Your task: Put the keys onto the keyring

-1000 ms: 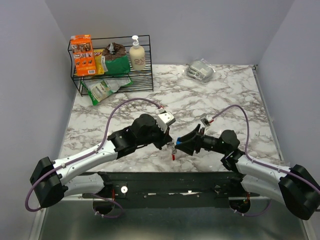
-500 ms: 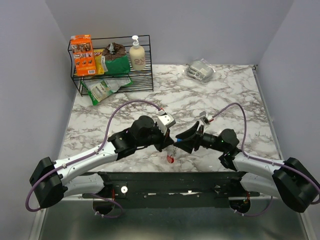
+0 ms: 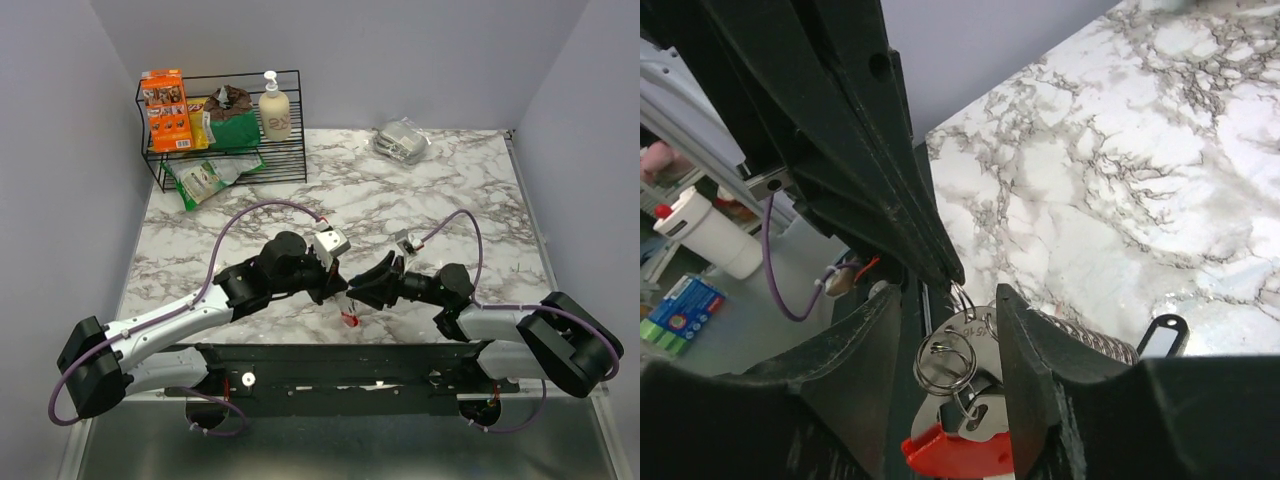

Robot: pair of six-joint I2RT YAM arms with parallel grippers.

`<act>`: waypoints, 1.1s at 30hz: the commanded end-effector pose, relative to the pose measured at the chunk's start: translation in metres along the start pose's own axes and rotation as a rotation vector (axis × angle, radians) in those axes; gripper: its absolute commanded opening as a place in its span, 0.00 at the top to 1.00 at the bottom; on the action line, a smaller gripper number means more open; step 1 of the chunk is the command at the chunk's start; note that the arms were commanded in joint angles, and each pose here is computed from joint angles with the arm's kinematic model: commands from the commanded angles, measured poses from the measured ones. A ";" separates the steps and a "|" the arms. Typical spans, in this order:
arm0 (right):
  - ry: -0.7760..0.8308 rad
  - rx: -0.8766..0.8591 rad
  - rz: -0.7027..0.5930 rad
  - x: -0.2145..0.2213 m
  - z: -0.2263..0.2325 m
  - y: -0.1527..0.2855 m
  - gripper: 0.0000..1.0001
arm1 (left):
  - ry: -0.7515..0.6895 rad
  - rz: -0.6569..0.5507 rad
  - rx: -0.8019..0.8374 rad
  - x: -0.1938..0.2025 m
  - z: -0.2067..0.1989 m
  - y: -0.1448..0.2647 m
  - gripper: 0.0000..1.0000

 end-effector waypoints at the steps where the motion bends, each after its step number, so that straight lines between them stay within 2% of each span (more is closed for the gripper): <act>1: 0.100 -0.088 -0.059 -0.014 0.017 0.002 0.54 | -0.026 -0.027 0.029 -0.005 -0.005 0.006 1.00; 2: 0.101 -0.090 -0.059 -0.014 0.017 0.002 0.57 | -0.031 -0.031 0.031 -0.006 -0.005 0.007 1.00; 7: 0.107 -0.126 -0.031 -0.012 0.020 -0.001 0.61 | -0.033 -0.038 0.053 -0.009 -0.009 0.009 1.00; 11: 0.101 -0.155 -0.017 -0.011 0.022 -0.003 0.77 | -0.035 -0.040 0.071 -0.012 -0.012 0.010 1.00; 13: 0.094 -0.162 -0.015 -0.011 0.022 -0.003 0.80 | -0.038 -0.043 0.079 -0.013 -0.014 0.010 1.00; 16: 0.093 -0.178 -0.017 -0.013 0.025 -0.003 1.00 | -0.037 -0.042 0.096 -0.013 -0.016 0.011 1.00; 26: 0.138 -0.210 -0.007 -0.026 0.039 -0.003 1.00 | -0.056 -0.061 0.113 -0.019 -0.022 0.020 1.00; 33: 0.173 -0.145 0.124 -0.034 0.039 -0.005 1.00 | -0.079 0.037 0.189 -0.007 -0.030 0.022 0.99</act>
Point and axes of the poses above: each gripper's point midway between its finger pads, its own y axis back along the fingers, its own z axis along the line the jaws close on, x = y × z, the point moved 3 cm from there along y, back along the fingers, and after that the axes turned 3 degrees about -y, right-handed, at the moved point
